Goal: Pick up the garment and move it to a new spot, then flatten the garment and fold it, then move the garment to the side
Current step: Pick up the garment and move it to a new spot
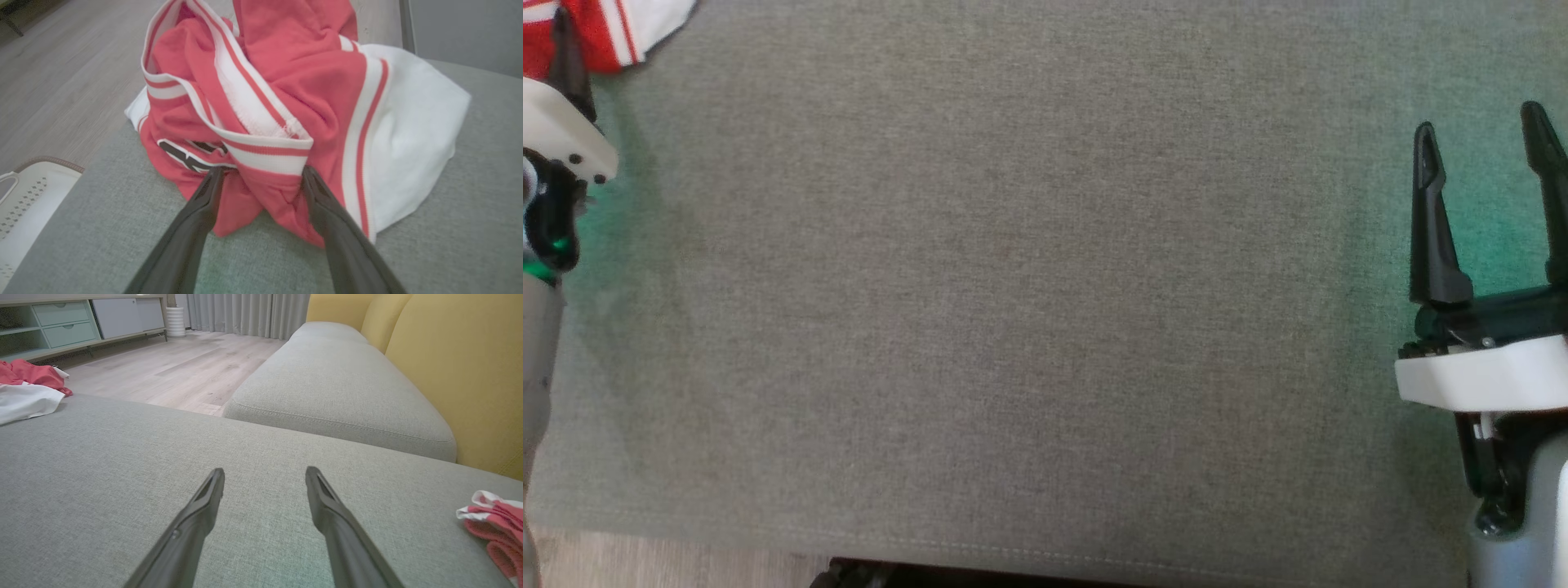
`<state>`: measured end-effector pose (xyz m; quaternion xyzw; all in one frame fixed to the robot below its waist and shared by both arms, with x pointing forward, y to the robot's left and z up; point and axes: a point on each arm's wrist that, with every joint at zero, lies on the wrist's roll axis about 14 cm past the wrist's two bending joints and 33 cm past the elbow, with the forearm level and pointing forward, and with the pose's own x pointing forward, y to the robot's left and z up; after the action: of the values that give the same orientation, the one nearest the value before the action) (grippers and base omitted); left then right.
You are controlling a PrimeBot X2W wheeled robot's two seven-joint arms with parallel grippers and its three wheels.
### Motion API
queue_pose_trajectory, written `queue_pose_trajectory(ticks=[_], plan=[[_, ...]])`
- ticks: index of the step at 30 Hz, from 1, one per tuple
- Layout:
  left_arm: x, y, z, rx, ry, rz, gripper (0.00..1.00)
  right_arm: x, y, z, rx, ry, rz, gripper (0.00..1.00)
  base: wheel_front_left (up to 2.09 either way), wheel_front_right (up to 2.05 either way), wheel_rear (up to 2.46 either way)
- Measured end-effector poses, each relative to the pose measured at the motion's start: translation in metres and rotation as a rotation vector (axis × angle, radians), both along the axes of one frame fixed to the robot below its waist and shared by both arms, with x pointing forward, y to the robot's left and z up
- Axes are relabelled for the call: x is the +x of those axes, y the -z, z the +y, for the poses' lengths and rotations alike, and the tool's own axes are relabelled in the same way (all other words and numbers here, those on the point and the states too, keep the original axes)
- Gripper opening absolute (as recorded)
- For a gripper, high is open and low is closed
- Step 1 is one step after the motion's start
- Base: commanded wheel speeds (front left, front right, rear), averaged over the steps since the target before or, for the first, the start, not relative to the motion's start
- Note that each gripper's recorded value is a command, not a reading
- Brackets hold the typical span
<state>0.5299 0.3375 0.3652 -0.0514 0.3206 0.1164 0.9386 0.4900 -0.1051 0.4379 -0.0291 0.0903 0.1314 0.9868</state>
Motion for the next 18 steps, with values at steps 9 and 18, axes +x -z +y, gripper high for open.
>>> queue_pose_trajectory(ticks=[9,18], plan=[[0.015,0.004,0.016,0.041,-0.067,-0.058,0.62,0.001,0.006,-0.01,-0.011,0.025,0.005,1.0,0.0,0.0,0.0],[0.026,-0.026,0.028,0.084,-0.082,-0.166,0.0,-0.001,0.0,-0.012,-0.01,0.028,-0.013,1.0,0.0,0.0,0.0]])
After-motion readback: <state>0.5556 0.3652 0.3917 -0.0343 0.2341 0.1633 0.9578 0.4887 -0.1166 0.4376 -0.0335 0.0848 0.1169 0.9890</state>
